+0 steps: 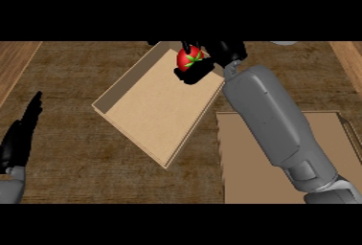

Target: Pick the tomato from the tray and place it in the cardboard box

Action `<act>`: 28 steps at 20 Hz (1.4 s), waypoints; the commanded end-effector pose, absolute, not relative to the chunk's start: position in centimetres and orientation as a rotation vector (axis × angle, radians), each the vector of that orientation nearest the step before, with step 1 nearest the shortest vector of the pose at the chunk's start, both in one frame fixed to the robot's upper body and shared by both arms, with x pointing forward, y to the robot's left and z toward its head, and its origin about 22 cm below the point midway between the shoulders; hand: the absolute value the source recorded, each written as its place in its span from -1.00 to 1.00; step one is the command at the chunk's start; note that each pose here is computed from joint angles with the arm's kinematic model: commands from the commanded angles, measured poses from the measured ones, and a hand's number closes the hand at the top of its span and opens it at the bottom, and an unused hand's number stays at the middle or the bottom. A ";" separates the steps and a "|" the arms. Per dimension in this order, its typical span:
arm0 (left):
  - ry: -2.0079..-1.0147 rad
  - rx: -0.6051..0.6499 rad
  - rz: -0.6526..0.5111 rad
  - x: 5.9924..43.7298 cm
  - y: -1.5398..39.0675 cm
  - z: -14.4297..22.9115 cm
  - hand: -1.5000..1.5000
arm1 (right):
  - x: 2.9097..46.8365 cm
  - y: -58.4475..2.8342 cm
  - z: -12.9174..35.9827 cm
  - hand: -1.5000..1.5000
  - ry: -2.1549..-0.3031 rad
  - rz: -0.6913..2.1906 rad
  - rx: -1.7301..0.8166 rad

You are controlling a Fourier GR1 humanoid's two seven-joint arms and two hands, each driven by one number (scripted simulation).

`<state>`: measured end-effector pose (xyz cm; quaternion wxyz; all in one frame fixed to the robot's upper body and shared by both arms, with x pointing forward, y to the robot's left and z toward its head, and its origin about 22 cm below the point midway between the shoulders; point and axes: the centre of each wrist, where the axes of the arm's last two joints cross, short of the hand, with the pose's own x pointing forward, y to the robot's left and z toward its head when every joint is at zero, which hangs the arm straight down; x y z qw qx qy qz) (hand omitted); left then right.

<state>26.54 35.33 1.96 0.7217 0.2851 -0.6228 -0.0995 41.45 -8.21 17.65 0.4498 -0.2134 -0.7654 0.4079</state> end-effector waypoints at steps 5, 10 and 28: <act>-1.407 0.612 -0.249 26.5 35.2 1.9 0.00 | 42.9 -3.4 16.4 1.00 -1.807 0.965 -0.451; -1.398 0.616 -0.266 28.2 33.6 2.2 0.00 | 44.3 -2.9 17.0 1.00 -1.761 0.975 -0.490; -1.447 0.576 -0.296 30.2 33.4 3.6 0.00 | 45.0 -4.7 13.1 -1.00 -1.672 0.768 -0.433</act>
